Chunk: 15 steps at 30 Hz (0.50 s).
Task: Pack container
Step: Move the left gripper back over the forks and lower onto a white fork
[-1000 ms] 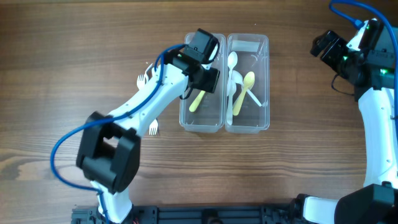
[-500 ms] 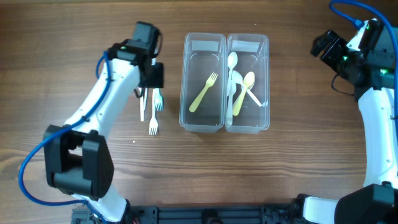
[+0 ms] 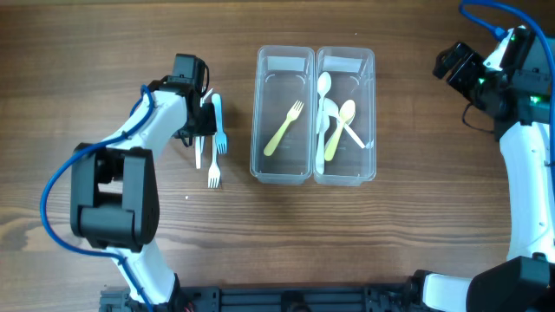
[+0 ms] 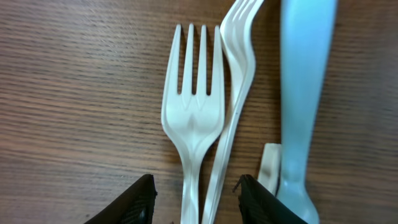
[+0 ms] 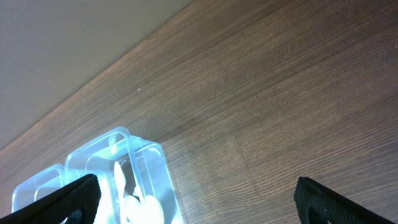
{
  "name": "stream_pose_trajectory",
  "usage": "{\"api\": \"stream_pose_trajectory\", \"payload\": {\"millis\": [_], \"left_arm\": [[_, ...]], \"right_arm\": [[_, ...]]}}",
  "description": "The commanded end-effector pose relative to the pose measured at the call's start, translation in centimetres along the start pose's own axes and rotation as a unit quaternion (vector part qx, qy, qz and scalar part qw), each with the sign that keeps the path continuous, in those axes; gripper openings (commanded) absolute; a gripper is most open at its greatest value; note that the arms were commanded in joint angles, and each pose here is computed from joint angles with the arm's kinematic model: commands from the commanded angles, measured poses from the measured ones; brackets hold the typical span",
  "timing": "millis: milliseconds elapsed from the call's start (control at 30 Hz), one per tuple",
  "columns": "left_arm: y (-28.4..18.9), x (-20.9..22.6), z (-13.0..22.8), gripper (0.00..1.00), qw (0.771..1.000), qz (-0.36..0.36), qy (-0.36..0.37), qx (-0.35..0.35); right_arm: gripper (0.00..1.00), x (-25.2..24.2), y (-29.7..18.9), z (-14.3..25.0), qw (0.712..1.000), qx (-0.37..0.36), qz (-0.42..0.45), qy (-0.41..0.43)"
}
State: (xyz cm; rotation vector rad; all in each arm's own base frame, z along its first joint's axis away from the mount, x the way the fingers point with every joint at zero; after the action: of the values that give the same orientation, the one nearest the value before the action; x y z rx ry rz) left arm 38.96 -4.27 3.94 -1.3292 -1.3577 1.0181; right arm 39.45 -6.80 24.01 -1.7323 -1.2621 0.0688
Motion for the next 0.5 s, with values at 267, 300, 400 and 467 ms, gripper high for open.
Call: {"api": "stream_pose_trajectory", "payload": {"millis": [267,300,400,467], "left_arm": [[0.7,0.5,0.7,0.40,1.000,-0.005,-0.005,0.017],[0.7,0.5,0.8,0.40,1.000,-0.005,-0.004,0.019],[0.4,0.4,0.7,0.38,1.000,-0.003,-0.005,0.017],[-0.4,0.5,0.5,0.37,1.000,-0.002,-0.005,0.007]], "right_arm": [[1.00,0.0,0.4,0.1,1.000,0.004,0.000,0.007],[1.00,0.0,0.4,0.1,1.000,0.004,0.000,0.007],[1.00,0.0,0.4,0.1,1.000,0.005,0.000,0.007],[1.00,0.0,0.4,0.1,1.000,0.005,0.000,0.007]]}}
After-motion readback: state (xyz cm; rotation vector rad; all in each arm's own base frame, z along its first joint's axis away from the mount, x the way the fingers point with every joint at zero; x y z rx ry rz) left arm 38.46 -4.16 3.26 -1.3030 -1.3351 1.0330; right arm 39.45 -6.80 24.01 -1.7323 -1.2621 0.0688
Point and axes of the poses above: each gripper's point midway between its finger pads, its own y axis out along the fingers, its own x axis along the line the jaws close on, z = x × y, the point moved 3 cm from there along -y, back along the fingers, and after that the axes turned 8 degrees about y, right-handed, at the moved point
